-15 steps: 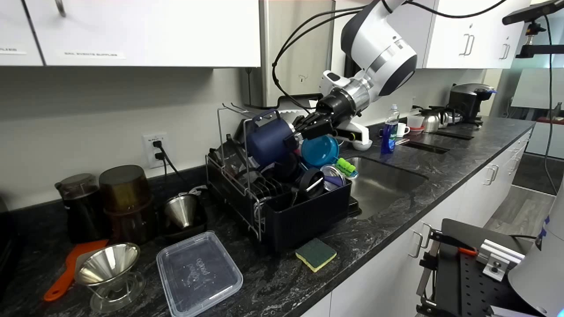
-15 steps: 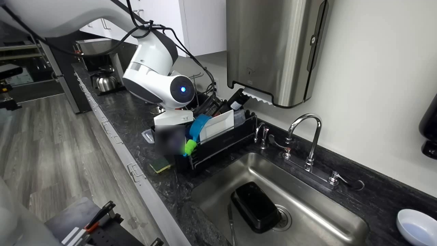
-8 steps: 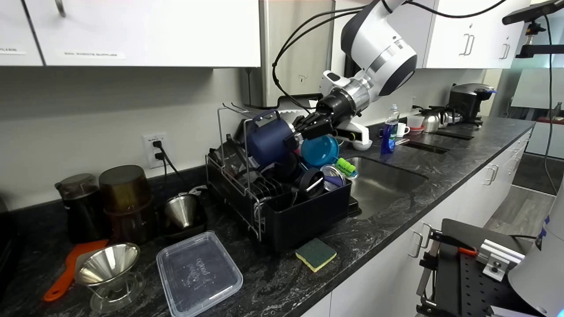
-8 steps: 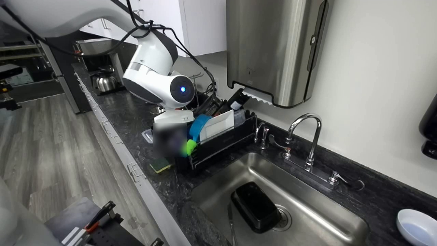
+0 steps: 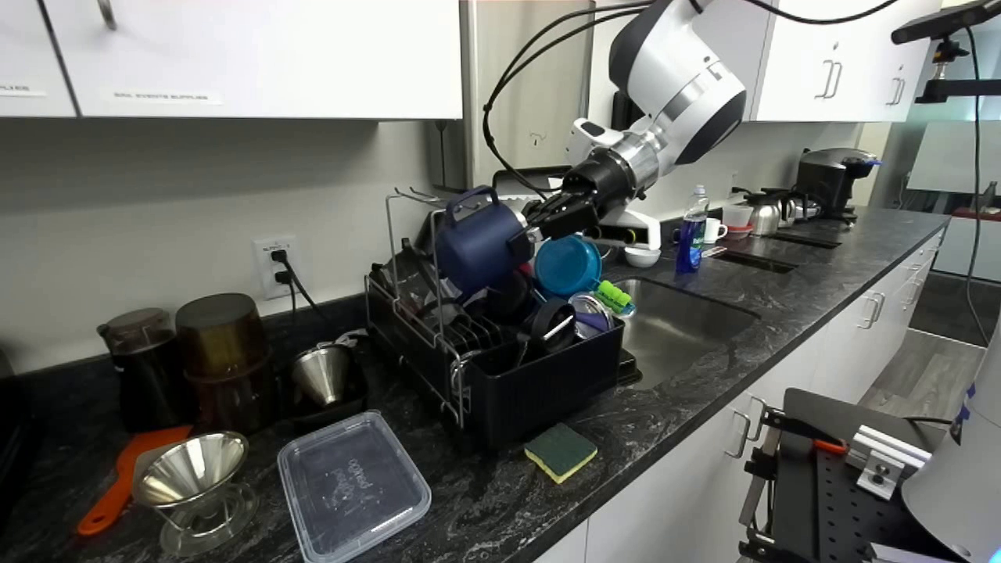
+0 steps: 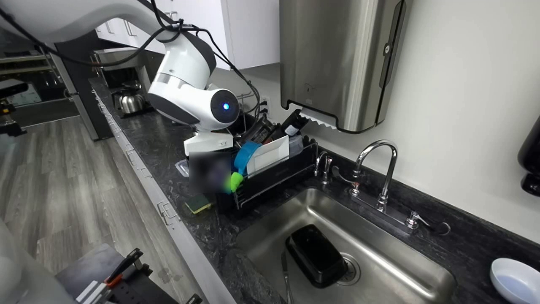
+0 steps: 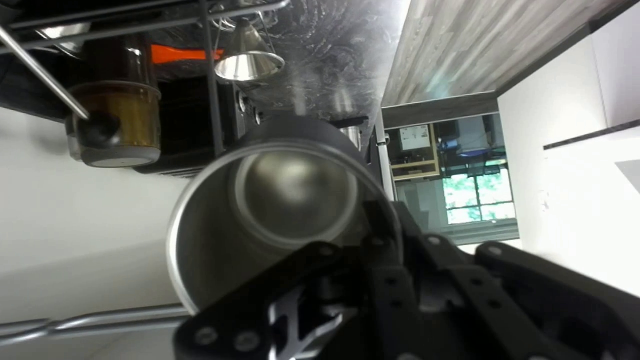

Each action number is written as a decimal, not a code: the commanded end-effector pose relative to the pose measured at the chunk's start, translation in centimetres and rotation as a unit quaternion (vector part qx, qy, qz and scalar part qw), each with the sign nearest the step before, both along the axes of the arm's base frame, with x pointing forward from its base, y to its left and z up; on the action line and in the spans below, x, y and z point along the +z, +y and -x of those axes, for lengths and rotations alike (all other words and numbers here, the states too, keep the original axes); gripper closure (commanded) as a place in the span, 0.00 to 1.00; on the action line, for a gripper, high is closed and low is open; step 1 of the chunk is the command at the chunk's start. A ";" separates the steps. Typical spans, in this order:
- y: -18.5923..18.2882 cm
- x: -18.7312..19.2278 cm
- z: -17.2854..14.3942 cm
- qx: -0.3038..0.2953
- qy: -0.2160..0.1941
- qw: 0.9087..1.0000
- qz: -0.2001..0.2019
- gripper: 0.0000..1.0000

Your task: Put the cup in the sink

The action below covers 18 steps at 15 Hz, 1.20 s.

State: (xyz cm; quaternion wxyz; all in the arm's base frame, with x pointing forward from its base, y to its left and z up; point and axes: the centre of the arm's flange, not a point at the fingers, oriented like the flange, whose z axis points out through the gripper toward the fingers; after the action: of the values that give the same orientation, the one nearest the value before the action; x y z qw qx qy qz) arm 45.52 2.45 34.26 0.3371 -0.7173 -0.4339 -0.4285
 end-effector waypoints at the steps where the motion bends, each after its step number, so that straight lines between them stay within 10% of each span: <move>1: 0.7 1.7 1.0 0.028 0.010 0.999 -0.023 0.98; 18: -8.4 8.4 1.4 -0.022 0.055 0.997 0.058 0.98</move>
State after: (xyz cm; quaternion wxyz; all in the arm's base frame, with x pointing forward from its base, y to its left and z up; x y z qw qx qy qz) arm 43.85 -4.71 40.98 0.3236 -0.7540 -0.4298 -0.3769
